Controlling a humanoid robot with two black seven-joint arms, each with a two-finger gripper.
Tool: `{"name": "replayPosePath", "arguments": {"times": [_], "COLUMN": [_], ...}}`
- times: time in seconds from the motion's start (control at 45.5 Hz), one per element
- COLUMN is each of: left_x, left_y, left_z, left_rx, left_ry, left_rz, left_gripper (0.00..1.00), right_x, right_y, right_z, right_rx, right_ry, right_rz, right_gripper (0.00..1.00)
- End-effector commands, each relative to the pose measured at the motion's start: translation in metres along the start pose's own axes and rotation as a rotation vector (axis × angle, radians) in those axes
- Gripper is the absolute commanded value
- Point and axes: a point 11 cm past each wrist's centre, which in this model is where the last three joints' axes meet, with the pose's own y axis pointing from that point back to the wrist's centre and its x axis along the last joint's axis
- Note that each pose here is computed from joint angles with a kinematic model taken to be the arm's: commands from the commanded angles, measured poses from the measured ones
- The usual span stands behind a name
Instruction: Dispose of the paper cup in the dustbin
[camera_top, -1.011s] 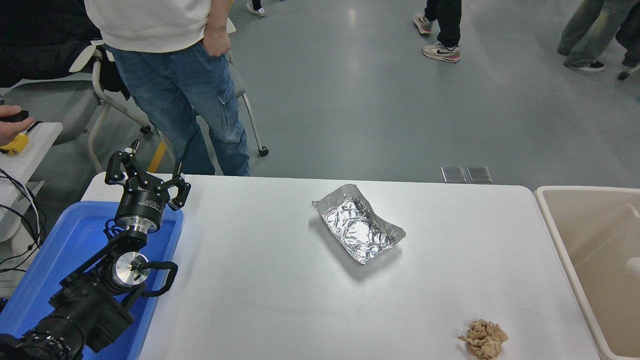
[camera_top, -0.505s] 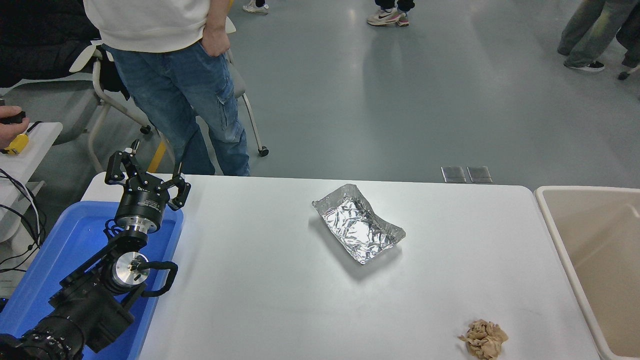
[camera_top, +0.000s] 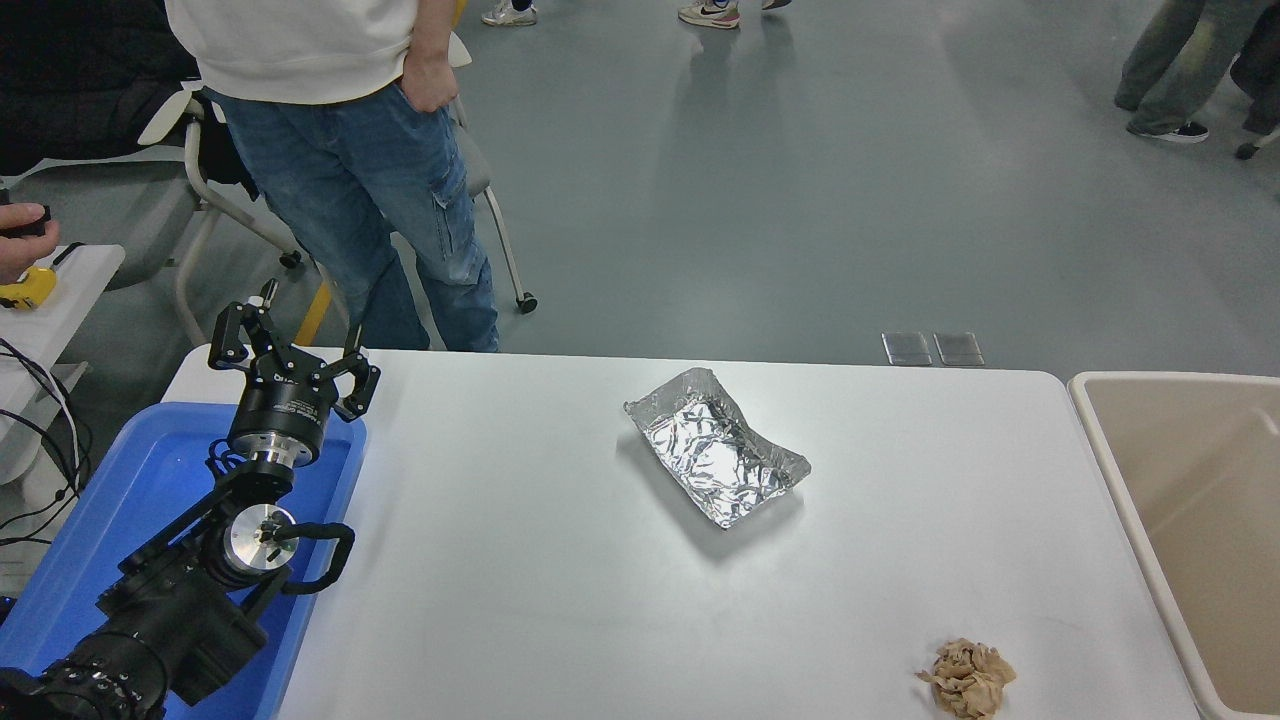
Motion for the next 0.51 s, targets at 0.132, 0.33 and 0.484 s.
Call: {"name": "replayPosePath", "arguments": {"times": [0.132,0.33,0.484], "left_x": [0.0,0.0,0.0], "left_y": [0.0,0.0,0.0], "left_z": [-0.001,0.0,0.0], "left_rx": [0.001,0.0,0.0], "left_ry": [0.001,0.0,0.0], "left_rz": [0.0,0.0,0.0], "left_gripper": [1.0,1.0,1.0], "right_x": [-0.024,-0.041,-0.086], "right_y": [0.006,0.023,0.045], "right_z": [-0.076,-0.11,-0.11], "right_rx": [0.151,0.273,0.422], "right_ry": [-0.273,-0.345,-0.276], "right_rz": [-0.213,-0.322,-0.444], "right_gripper": [0.99,0.99,0.99]}}
